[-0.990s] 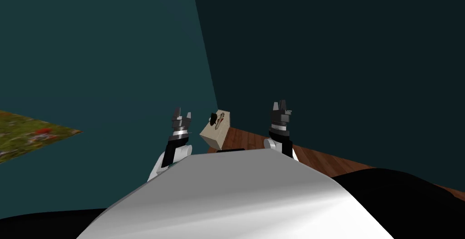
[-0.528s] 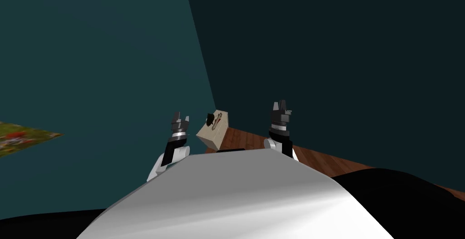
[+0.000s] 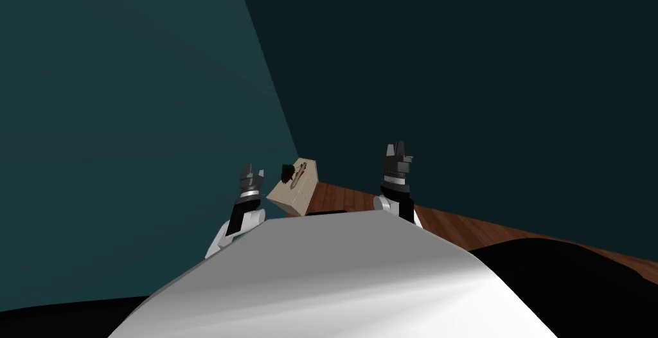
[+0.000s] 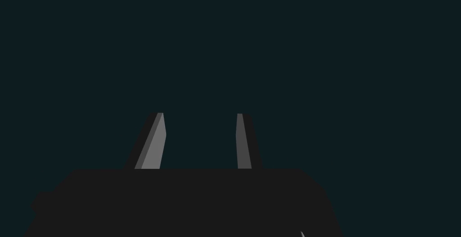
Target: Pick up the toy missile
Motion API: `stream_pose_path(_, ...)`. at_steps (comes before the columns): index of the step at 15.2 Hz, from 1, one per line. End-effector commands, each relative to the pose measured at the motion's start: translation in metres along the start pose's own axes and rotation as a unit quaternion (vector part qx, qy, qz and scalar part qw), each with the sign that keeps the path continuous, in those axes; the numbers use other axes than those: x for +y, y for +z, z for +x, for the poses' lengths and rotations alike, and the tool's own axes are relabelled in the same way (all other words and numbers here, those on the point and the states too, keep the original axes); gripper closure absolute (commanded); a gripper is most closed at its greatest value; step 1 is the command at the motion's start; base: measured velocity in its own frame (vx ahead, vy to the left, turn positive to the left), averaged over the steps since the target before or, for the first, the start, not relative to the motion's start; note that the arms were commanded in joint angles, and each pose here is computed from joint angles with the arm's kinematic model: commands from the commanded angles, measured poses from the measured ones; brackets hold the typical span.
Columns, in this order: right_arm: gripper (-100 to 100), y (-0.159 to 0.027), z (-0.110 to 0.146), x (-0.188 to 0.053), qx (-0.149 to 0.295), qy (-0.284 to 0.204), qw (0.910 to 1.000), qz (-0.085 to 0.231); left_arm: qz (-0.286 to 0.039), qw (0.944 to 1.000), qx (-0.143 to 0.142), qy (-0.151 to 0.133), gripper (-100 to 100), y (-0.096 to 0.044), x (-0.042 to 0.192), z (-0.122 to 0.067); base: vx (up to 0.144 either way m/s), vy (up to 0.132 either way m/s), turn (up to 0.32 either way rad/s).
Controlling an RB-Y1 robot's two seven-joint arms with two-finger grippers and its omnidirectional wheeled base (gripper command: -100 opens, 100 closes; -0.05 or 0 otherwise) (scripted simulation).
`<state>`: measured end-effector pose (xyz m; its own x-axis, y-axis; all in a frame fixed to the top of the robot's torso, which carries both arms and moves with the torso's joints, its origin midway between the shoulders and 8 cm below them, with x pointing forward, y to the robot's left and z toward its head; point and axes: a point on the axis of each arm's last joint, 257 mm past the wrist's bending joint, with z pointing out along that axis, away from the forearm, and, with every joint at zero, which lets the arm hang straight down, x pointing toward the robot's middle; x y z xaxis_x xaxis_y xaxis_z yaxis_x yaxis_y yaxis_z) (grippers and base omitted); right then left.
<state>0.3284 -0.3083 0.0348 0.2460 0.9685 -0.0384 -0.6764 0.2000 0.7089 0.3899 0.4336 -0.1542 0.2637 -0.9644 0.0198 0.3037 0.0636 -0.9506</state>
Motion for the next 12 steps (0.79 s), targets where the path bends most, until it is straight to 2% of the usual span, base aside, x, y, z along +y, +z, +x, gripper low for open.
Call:
stream_pose_path(1,0,0.000,0.000,0.000,0.000,0.000,1.0000,0.000,-0.014,0.9998,-0.011,0.001,-100,-0.004,0.016,-0.012,0.042,-0.087,-0.063)
stream_pose_path(2,0,0.000,0.000,0.000,0.000,0.000,1.0000,0.000,-0.016,0.9998,-0.012,0.001,-100,-0.005,0.018,-0.013,0.032,-0.073,-0.016)
stream_pose_path(3,0,0.000,0.000,0.000,0.000,0.000,1.0000,0.000,-0.026,0.9993,-0.026,0.002,-100,-0.007,0.028,-0.028,0.049,-0.096,-0.050)
stream_pose_path(4,0,0.000,0.000,0.000,0.000,0.000,1.0000,0.000,-0.032,0.9991,-0.028,0.003,-100,-0.009,0.034,-0.030,0.058,-0.110,-0.058)
stream_pose_path(5,0,0.000,0.000,0.000,0.000,0.000,1.0000,0.000,-0.033,0.9987,-0.040,0.003,-100,-0.009,0.037,-0.042,0.080,-0.135,-0.099)
stream_pose_path(7,0,0.000,0.000,0.000,0.000,0.000,1.0000,0.000,-0.047,0.9979,-0.045,0.003,-100,-0.015,0.050,-0.047,0.068,-0.106,-0.034)
stream_pose_path(8,0,0.000,0.000,0.000,0.000,0.000,1.0000,0.000,-0.050,0.9971,-0.058,0.002,-100,-0.016,0.054,-0.060,0.061,-0.089,-0.042)
stream_pose_path(10,0,0.000,0.000,0.000,0.000,0.000,1.0000,0.000,-0.063,0.9961,-0.062,0.003,-100,-0.022,0.066,-0.064,0.058,-0.084,-0.045)
stream_pose_path(11,0,0.000,0.000,0.000,0.000,0.000,1.0000,0.000,-0.070,0.9945,-0.078,0.002,-100,-0.026,0.074,-0.079,0.069,-0.081,-0.082)
stream_pose_path(12,0,0.000,0.000,0.000,0.000,0.000,1.0000,0.000,-0.078,0.9937,-0.081,0.002,-100,-0.030,0.081,-0.081,0.077,-0.093,-0.065)
